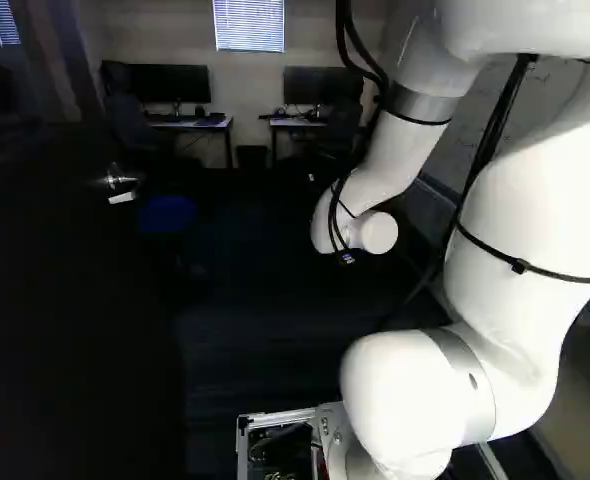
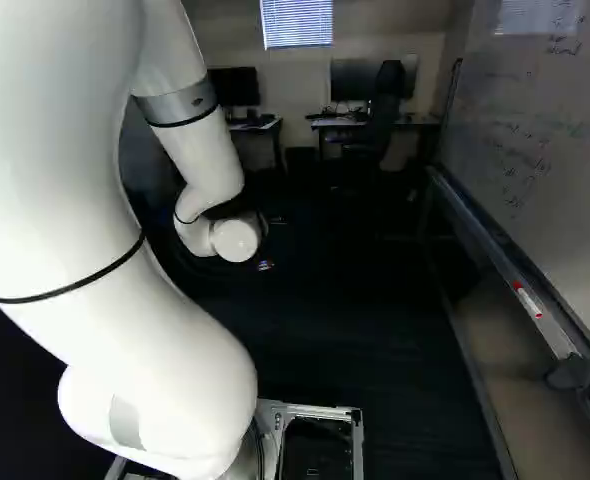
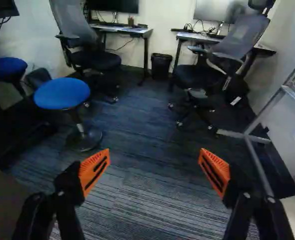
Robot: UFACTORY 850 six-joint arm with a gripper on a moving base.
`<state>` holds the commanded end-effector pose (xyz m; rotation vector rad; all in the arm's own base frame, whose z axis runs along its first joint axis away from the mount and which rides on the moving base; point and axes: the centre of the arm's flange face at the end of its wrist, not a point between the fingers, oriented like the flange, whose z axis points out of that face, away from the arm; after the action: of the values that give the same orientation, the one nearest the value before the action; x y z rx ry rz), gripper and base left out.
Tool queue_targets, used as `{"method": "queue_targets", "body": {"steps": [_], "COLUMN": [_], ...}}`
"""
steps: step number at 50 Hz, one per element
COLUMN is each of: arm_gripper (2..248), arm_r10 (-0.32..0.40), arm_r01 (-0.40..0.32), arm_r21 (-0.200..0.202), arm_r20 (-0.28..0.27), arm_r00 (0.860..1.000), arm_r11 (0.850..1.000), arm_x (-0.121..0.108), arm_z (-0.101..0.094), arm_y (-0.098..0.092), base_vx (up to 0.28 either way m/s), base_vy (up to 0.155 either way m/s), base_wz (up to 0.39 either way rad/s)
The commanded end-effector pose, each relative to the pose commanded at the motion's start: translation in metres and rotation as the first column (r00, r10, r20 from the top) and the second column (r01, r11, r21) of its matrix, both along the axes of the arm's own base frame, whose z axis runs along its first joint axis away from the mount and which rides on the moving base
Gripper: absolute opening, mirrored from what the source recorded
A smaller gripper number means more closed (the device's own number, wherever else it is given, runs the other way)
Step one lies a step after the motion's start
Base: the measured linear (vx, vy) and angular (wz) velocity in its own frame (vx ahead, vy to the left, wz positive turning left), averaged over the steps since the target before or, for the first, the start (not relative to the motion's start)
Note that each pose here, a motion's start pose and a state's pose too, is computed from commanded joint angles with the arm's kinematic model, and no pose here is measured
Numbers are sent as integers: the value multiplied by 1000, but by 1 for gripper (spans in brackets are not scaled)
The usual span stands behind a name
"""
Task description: Open the door and move inside
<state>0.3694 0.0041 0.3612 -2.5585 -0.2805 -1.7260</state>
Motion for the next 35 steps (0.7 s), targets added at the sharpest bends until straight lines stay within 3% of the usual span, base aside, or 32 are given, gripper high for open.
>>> {"method": "queue_targets", "body": {"steps": [35], "arm_gripper": [247], "arm_r10": [0], "arm_r01": [0], "arm_r21": [0], "arm_r20": [0], "arm_r00": [1000], "arm_r11": [1000], "arm_x": [0], "arm_z": [0], "arm_y": [0], "base_vx": [175], "base_vy": [2], "base_wz": [-23]}}
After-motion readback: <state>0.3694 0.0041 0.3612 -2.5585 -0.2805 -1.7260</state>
